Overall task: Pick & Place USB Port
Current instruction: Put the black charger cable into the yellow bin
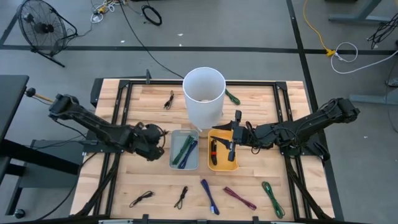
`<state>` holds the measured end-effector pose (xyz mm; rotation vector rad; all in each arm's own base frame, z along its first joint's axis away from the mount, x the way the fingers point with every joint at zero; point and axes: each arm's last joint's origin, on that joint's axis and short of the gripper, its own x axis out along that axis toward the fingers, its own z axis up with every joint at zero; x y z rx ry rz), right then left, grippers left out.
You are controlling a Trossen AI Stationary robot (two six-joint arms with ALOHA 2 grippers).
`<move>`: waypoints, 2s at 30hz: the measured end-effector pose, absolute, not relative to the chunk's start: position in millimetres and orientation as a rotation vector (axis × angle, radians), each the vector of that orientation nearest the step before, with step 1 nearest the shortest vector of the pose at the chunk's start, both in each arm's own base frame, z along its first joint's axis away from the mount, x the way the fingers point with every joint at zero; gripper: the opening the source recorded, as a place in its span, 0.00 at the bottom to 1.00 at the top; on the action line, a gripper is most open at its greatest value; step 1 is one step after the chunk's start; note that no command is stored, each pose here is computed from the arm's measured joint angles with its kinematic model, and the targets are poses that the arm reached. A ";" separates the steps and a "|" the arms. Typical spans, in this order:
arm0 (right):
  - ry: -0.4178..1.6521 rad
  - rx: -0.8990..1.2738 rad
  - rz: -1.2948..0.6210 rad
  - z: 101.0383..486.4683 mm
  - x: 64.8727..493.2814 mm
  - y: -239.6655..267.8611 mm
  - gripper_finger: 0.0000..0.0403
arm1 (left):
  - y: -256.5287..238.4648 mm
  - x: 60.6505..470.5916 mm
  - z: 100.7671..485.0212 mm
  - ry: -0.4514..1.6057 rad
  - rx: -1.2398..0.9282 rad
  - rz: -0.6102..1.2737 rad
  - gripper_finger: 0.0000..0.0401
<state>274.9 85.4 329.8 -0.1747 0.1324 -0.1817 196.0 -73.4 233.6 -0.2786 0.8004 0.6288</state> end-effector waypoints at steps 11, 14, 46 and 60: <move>0.110 -0.160 -0.181 332.0 275.2 85.6 0.40 | -107.7 209.2 337.5 0.247 0.059 0.331 0.06; 0.108 -0.159 -0.172 332.2 275.3 85.8 0.40 | -109.8 216.5 350.5 0.132 0.130 0.235 0.06; 0.055 -0.145 -0.104 336.5 276.8 88.3 0.40 | -65.4 318.7 313.9 -0.050 0.174 0.049 0.06; 0.045 -0.190 -0.094 336.8 278.4 88.6 0.03 | -65.3 318.9 313.3 -0.047 0.154 0.042 0.10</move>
